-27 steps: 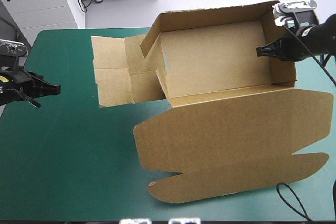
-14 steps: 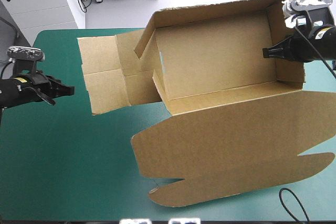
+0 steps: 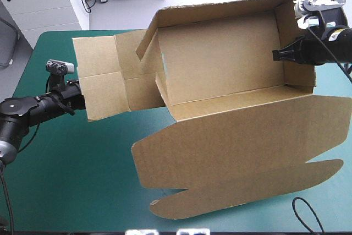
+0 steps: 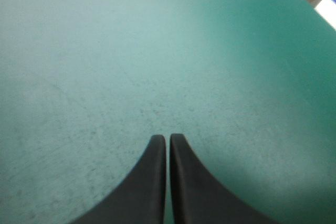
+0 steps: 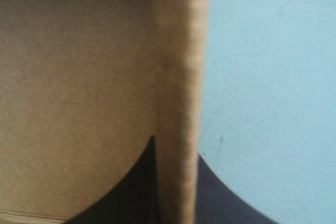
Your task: Fold the box
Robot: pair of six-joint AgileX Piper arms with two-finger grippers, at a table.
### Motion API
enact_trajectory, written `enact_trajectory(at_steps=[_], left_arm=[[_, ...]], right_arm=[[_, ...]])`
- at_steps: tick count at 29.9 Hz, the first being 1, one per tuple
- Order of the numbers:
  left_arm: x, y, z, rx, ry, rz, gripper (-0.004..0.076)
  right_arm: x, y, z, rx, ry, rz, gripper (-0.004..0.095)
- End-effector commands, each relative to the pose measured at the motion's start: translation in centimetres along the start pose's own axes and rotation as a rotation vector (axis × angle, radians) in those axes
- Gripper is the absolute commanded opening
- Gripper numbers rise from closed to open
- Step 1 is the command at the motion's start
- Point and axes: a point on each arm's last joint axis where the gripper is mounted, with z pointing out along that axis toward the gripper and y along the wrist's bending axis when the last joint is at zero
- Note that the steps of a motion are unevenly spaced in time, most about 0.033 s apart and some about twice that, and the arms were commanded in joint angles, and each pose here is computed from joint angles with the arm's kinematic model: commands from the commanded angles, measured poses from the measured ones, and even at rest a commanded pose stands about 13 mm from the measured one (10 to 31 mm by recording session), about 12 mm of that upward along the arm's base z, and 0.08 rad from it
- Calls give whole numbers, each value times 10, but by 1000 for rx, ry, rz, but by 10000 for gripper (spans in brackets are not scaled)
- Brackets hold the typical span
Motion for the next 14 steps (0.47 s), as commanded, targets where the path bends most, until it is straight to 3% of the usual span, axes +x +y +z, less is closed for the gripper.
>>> enact_trajectory(at_steps=[1,14], left_arm=[[-16,-12,-3,117,-108,-43,9],[-31,-40,-13,459,-223,-59,9]], right_arm=[[-4,7,-21,-31,-73,0,-19],[0,7,-14,-46,-47,-4,-19]])
